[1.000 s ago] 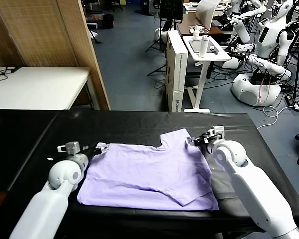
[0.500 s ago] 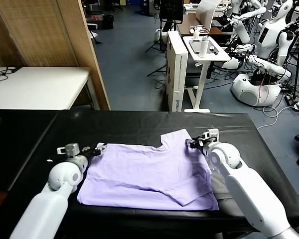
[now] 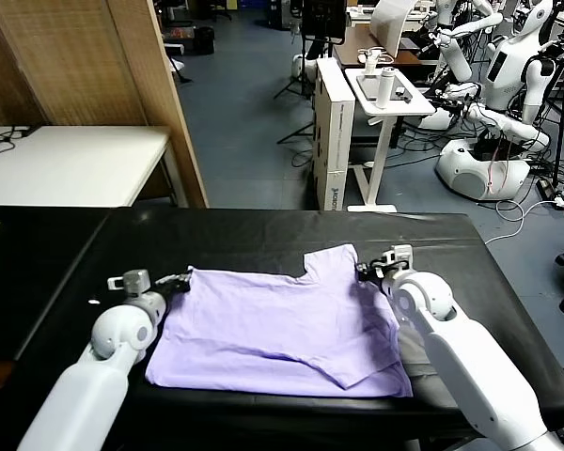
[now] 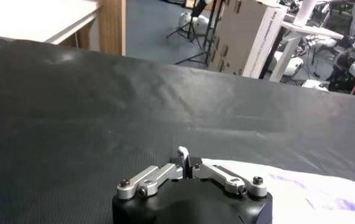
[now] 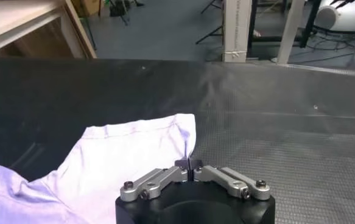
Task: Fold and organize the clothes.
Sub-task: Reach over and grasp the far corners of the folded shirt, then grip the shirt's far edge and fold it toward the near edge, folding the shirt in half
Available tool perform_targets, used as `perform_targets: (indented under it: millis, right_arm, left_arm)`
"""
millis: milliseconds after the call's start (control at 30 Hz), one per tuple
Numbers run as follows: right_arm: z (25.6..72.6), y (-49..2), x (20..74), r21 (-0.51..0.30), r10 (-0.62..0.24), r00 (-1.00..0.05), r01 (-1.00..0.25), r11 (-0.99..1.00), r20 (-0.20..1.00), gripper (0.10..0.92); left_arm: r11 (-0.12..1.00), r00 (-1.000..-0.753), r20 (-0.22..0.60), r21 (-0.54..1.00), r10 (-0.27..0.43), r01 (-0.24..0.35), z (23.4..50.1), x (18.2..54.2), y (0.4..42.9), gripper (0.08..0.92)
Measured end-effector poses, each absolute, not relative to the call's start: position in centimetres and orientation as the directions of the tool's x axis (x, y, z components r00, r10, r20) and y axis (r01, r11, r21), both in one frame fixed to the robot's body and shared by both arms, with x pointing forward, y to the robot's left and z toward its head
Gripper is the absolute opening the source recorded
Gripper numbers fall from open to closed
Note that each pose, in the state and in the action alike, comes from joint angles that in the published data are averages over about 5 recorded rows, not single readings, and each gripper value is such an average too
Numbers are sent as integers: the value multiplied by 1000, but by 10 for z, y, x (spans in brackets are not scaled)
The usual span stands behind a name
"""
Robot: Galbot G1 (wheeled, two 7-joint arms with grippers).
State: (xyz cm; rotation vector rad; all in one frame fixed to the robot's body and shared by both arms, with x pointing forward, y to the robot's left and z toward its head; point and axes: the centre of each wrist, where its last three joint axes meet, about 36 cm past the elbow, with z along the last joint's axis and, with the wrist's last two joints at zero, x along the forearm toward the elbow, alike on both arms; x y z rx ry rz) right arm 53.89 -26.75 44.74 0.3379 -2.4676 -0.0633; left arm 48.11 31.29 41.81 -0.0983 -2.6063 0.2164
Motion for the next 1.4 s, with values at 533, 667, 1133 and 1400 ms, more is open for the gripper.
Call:
perform_targets:
  millis: [533, 667, 1133, 1400]
  right_arm:
    - [481, -294, 502, 140, -277, -827, -239, 961, 489, 140]
    - [489, -300, 488, 145, -281, -830, -241, 960, 481, 140]
    - [514, -307, 413, 103, -291, -805, -279, 955, 517, 140]
    - [520, -304, 367, 85, -280, -798, -278, 957, 533, 140]
  left_arm:
    - [978, -903, 415, -209, 108, 21, 446, 443, 314, 148]
    - [976, -914, 392, -218, 103, 17, 453, 430, 316, 148]
    - [977, -922, 379, -215, 80, -4, 463, 392, 320, 148]
    - [974, -914, 397, -228, 79, -15, 459, 357, 320, 148]
